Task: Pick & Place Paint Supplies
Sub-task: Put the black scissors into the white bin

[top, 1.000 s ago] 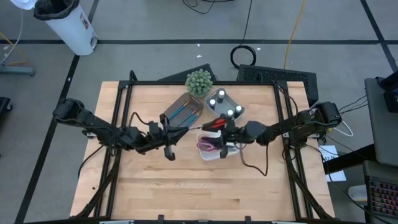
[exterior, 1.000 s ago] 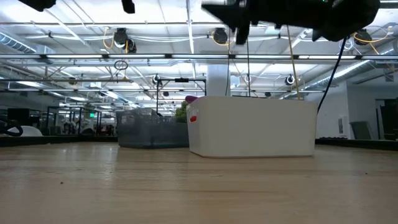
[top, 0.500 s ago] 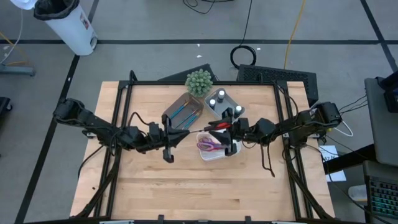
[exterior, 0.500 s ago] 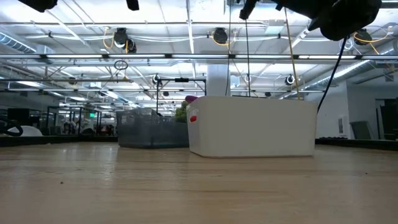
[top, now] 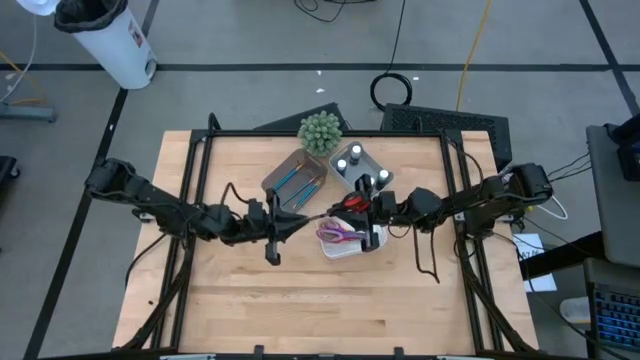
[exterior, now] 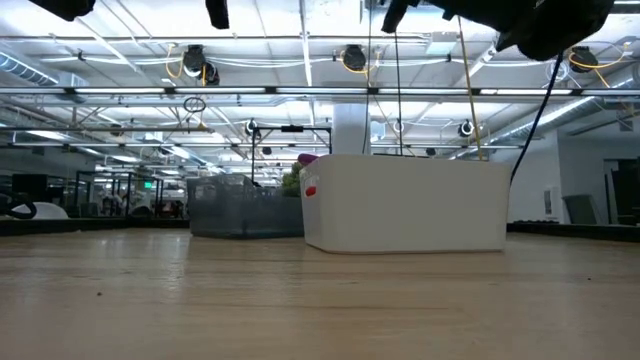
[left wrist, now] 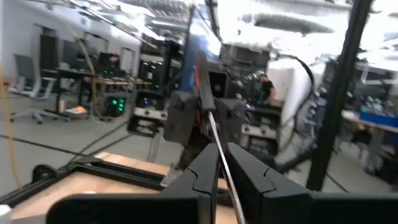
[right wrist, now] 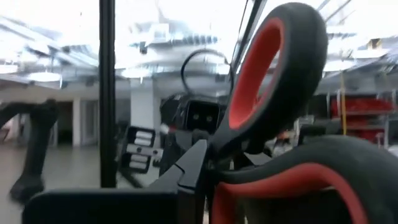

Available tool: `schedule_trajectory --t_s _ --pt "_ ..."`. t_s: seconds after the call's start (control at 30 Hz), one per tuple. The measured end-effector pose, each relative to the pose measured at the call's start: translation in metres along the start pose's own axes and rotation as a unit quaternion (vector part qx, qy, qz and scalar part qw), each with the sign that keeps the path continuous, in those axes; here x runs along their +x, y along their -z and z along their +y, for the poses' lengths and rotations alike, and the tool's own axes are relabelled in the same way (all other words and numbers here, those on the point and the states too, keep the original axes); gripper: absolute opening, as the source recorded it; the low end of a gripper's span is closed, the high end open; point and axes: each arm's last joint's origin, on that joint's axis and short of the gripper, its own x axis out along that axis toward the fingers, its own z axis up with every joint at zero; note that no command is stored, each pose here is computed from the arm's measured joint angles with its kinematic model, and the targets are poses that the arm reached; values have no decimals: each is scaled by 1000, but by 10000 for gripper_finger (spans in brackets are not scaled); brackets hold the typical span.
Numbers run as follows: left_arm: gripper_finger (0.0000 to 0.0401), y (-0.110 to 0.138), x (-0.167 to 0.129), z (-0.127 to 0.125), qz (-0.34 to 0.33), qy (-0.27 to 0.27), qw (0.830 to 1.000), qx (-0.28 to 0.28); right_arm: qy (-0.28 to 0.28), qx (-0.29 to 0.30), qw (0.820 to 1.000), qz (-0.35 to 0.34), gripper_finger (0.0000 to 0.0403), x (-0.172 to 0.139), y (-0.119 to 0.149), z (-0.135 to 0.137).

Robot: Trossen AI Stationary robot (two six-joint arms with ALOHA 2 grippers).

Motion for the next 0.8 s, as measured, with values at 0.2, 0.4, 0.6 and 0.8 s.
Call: schedule_trajectory --t_s 0.2,0.4,0.6,0.8 --pt "36 6 -1 -1 35 31 999 -3 -10 1 994 109 61 -5 -10 1" --pt "88 7 0 -1 55 36 998 5 -19 15 978 207 61 -20 -23 5" --pt "180 15 -1 -3 109 105 988 -1 -15 25 970 242 61 -30 -37 8" --pt "252 13 13 5 201 59 977 -39 -10 21 957 288 61 -14 -38 8"
